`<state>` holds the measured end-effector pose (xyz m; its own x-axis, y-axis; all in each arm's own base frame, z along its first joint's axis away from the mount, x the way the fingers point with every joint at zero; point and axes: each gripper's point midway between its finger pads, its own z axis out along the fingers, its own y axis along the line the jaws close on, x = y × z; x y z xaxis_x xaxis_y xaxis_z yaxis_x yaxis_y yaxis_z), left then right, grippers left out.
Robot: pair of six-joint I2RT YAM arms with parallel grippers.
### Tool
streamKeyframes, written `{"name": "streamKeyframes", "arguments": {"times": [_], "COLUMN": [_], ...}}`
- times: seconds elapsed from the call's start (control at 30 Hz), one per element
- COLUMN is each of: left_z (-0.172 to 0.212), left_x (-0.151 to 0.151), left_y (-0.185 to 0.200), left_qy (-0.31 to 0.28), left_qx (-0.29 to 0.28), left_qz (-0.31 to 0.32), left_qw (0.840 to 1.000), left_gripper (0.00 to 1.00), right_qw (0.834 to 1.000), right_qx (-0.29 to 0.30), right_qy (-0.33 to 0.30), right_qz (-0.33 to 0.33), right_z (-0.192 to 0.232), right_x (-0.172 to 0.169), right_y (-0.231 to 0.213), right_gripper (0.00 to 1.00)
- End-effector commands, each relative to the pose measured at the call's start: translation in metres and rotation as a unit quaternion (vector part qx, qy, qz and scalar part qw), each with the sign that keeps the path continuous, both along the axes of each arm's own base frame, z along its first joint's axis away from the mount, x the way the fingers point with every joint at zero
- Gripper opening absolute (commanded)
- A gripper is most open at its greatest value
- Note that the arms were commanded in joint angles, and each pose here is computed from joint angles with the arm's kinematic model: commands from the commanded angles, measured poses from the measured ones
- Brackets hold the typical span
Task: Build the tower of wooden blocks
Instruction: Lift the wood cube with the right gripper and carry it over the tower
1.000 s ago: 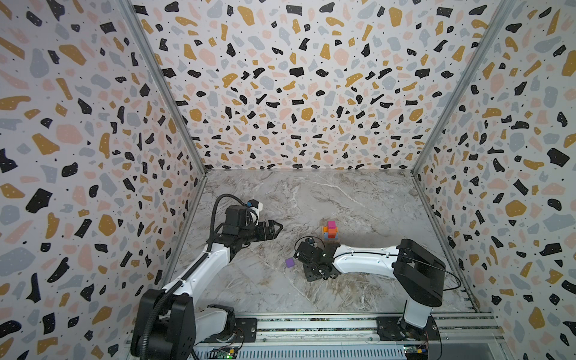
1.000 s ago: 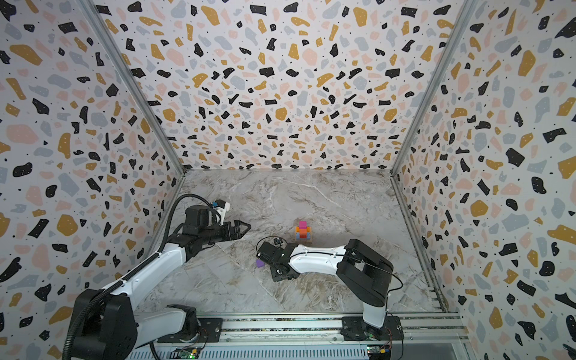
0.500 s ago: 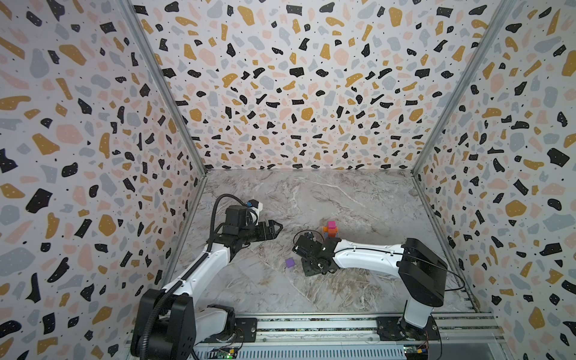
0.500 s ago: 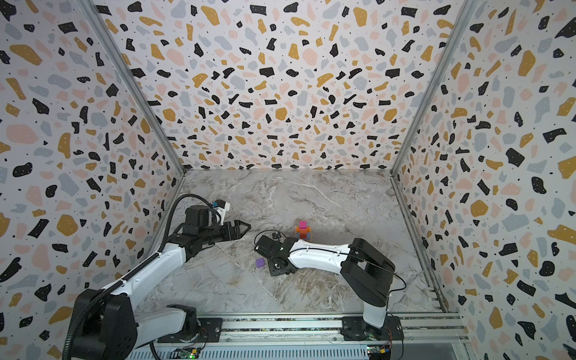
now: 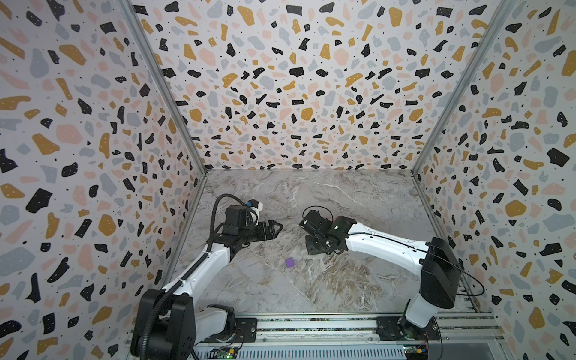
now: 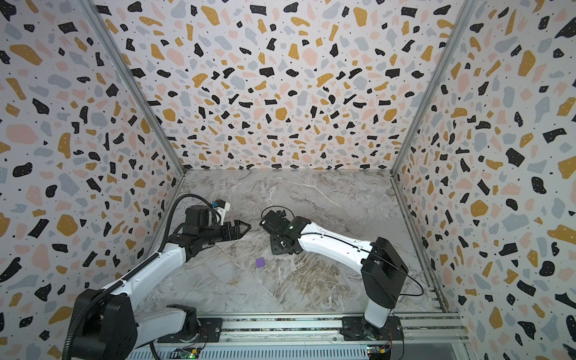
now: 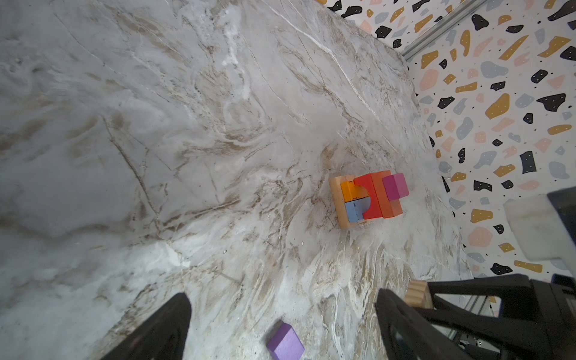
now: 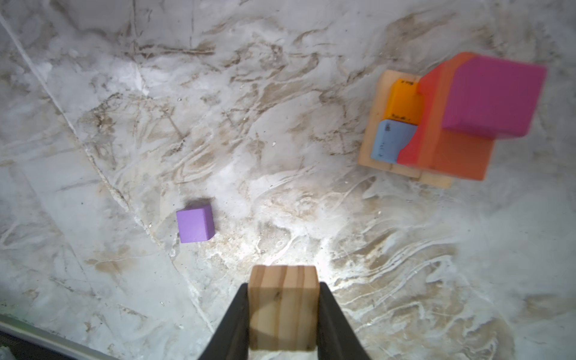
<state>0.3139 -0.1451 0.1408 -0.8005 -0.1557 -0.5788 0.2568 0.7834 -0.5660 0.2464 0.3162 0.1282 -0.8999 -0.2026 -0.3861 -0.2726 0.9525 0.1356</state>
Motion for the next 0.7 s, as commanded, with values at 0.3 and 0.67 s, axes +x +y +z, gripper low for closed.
{"name": "streamKeyframes", "arguments": {"times": [0.3,0.67], "left_z": [0.013,0.014], "left_x": [0.004,0.003], "left_y": [-0.004,-0.007], "left_qy": [-0.022,-0.024], "left_qx": [-0.008,-0.015], "left_qz": [-0.007,-0.01], "left_qw": [1.0,1.0], "left_gripper": [0.94,0.94], "right_qw": [0.999,0.996], "right_qx": [-0.03,-0.018], "right_qy": [-0.029,-0.042], "right_qz": [-0.034,-0.071], "right_z": [0.038,0.051], "right_x": [0.047,0.083], "right_y": [-0.047,-0.066], "right_gripper": [0.23,0.23]}}
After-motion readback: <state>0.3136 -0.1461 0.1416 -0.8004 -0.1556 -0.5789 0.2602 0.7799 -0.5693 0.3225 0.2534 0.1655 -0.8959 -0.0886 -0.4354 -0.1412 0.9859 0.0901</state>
